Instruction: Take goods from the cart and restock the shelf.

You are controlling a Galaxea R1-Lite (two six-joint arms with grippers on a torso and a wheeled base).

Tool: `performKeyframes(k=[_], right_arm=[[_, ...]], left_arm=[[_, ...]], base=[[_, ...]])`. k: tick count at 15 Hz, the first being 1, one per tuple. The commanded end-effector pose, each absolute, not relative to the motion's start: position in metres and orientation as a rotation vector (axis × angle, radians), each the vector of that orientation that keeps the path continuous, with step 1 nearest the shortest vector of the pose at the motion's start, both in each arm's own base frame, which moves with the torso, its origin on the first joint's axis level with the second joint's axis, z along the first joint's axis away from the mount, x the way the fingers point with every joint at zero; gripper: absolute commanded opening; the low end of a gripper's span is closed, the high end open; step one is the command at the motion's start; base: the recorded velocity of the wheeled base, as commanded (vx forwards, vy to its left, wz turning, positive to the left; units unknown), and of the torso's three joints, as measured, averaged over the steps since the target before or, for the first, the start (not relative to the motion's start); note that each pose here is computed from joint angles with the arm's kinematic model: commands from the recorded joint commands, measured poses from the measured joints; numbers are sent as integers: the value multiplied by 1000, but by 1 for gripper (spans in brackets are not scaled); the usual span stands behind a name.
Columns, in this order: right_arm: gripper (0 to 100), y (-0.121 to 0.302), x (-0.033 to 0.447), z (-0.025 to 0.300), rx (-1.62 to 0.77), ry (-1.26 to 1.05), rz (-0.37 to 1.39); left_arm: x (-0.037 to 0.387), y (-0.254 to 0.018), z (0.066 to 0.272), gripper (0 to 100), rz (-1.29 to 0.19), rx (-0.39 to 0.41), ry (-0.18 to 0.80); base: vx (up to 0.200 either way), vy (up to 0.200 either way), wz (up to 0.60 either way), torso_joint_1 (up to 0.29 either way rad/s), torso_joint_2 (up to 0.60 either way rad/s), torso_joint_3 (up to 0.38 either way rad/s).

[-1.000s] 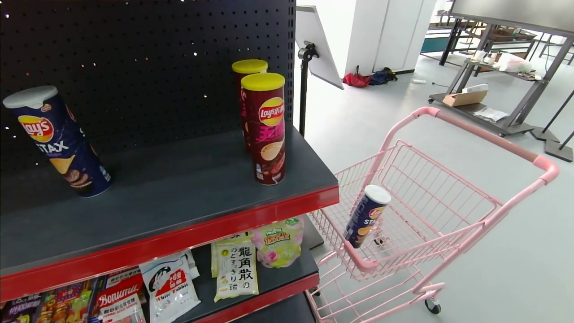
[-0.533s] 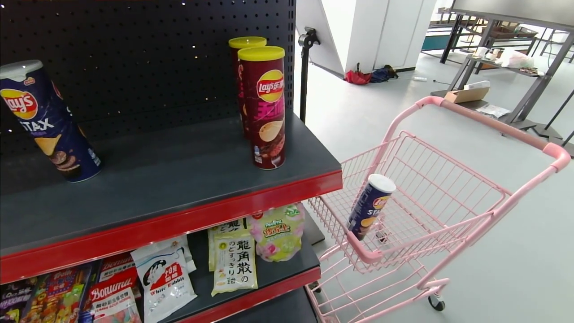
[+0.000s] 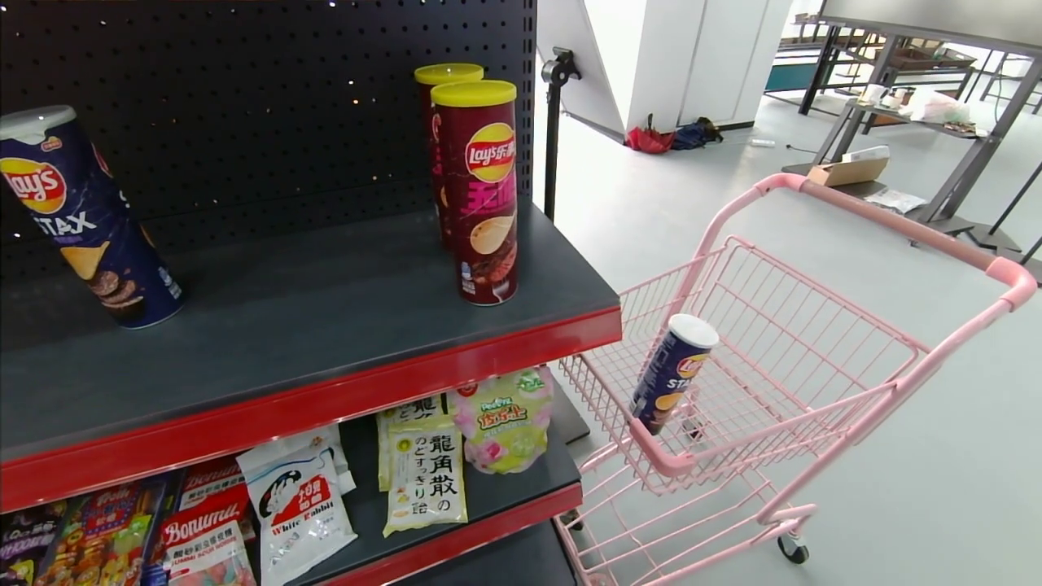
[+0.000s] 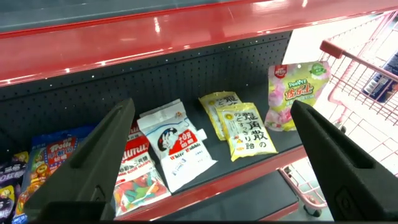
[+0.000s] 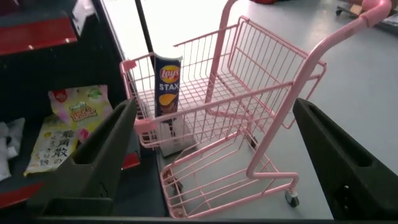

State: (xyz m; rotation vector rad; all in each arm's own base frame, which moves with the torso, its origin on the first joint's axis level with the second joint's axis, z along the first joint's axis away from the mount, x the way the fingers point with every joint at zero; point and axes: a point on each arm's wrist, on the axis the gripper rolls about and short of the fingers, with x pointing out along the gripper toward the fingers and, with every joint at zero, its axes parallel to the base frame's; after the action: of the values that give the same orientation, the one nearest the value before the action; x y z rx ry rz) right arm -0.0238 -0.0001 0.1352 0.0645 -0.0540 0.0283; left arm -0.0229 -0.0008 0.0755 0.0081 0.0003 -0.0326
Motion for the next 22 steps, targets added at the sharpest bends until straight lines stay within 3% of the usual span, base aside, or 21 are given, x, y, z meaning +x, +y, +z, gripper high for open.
performKeyframes(k=[1, 4, 8, 13, 22], right_arm=[[100, 9, 86, 236, 155, 178, 126], [100, 22, 191, 198, 184, 282, 168], [100, 44, 267, 129, 174, 367, 219], [100, 59, 307, 84, 173, 425, 236], [100, 77, 335, 54, 208, 421, 238]], left_arm=[[-23, -1, 75, 100, -32, 9, 0], [-23, -1, 76, 100, -32, 11, -2], [-23, -1, 76, 100, -31, 12, -2], [-23, -1, 75, 100, -31, 12, 0], [-23, -1, 76, 100, -31, 12, -2]], base=[[0, 0, 0, 0, 0, 0], [0, 0, 0, 0, 0, 0], [0, 0, 0, 0, 0, 0], [0, 0, 0, 0, 0, 0], [0, 0, 0, 0, 0, 0]])
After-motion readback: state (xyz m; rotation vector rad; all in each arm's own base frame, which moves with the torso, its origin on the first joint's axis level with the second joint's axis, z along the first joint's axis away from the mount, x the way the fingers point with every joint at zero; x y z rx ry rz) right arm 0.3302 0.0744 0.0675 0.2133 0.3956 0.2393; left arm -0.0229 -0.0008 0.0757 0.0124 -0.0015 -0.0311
